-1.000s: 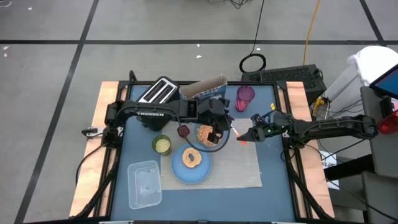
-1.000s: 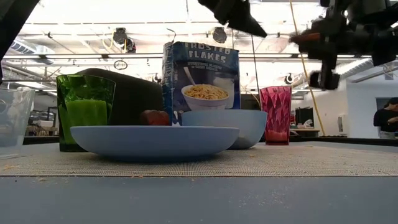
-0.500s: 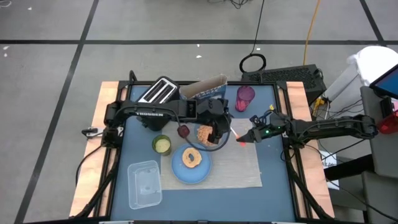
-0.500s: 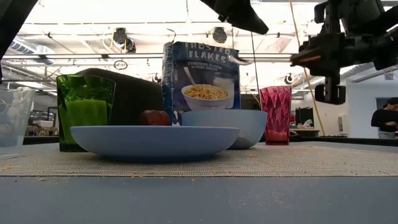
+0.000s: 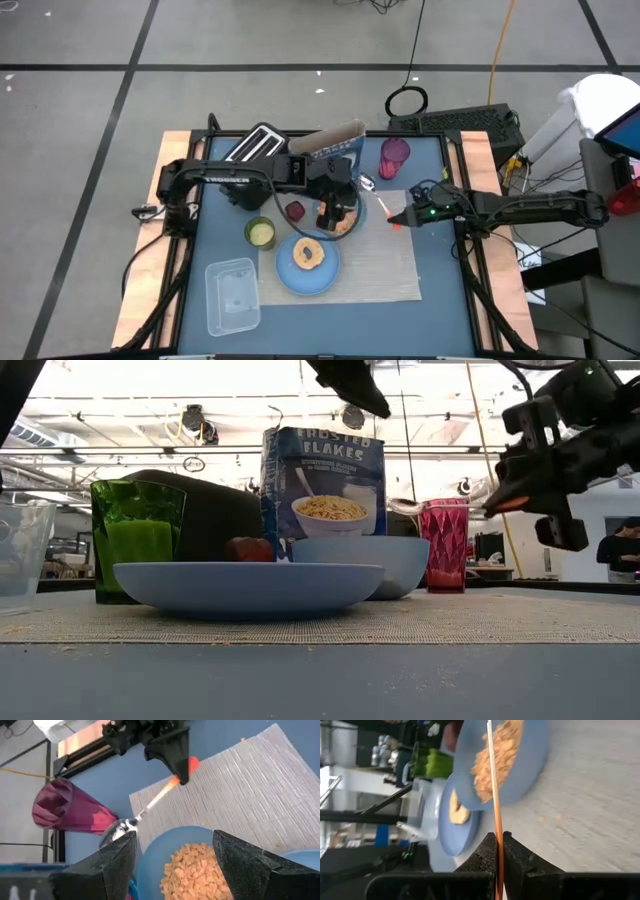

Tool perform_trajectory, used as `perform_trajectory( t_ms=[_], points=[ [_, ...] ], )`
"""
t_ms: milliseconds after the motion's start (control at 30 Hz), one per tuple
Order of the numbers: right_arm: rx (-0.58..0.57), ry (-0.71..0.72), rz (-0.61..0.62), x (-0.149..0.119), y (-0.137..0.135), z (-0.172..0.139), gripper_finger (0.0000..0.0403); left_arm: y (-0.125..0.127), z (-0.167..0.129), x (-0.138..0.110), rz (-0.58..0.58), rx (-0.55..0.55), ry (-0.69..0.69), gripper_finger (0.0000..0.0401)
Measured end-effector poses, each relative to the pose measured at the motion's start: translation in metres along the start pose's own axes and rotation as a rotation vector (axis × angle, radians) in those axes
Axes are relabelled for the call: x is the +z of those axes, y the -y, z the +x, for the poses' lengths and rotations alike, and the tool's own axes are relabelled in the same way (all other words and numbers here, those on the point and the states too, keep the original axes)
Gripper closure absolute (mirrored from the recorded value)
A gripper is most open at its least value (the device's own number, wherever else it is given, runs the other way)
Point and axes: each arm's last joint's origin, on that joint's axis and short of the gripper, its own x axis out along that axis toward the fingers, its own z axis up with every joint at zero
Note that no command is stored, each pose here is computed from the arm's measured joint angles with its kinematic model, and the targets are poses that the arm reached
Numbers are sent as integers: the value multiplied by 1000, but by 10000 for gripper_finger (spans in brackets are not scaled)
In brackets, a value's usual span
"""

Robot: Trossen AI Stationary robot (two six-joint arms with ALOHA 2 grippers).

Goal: Arrange a breakfast setting
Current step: Put the orange spoon to the right of the light blue bowl on the gray placemat

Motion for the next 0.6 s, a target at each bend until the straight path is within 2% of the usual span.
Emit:
perform_trajectory(
  t_ms=[167, 300, 600],
  points=[
    [-68, 63, -13, 0, 5, -5, 401, 1, -2, -2, -13, -13, -27, 132],
    [-172, 104, -11, -3, 12, -4, 401, 1, -2, -3, -27, -14, -30, 132],
    [-260, 158, -5, -9, 15, 2, 401, 1, -2, -2, -32, -14, -28, 132]
  ],
)
